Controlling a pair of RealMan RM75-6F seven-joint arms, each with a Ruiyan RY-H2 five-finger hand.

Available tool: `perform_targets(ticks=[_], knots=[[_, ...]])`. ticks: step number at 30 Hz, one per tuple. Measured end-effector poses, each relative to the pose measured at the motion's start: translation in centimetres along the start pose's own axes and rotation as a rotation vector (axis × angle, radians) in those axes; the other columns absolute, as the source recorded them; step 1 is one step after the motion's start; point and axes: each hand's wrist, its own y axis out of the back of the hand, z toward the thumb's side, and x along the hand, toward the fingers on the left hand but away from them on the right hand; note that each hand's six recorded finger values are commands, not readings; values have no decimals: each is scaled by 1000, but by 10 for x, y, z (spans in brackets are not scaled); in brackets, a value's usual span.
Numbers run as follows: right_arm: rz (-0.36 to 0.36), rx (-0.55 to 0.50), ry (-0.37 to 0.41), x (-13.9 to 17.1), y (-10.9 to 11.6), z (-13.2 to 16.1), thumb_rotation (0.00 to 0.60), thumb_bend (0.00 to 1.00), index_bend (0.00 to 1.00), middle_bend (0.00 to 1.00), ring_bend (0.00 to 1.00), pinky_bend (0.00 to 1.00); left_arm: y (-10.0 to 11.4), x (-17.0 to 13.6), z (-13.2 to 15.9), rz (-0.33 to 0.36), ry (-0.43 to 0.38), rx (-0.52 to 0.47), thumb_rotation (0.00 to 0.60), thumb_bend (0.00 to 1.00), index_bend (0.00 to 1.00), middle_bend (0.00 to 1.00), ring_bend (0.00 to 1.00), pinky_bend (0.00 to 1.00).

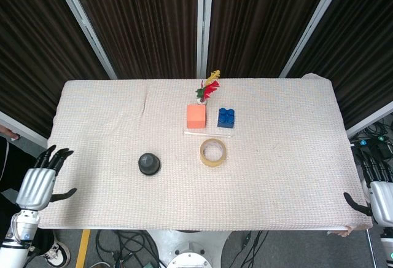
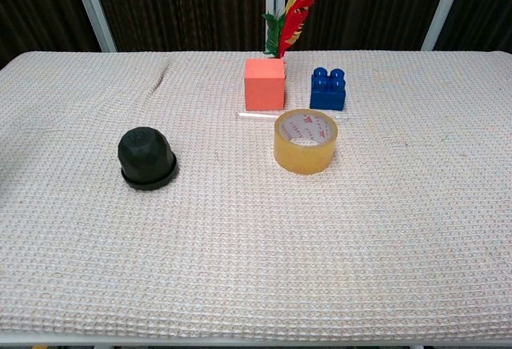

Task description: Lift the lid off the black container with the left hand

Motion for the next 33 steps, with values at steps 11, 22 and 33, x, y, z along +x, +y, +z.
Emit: perform_targets(ticks=[11,22,33], knots=[[-2,23,10,0,3,4,600,155,0,0,0,0,-21,35,54,-115,-192,-91,600,0,143,163,23,138],[-3,44,49,-7,6,23,600,155,0,0,0,0,-68,86,109,-221,-296,-124,600,0,143,163,23,138],[13,47,36,-10,0,19,600,157,0,0,0,0,-103,117,131,-311,-297,-121,600,0,143,163,23,138]])
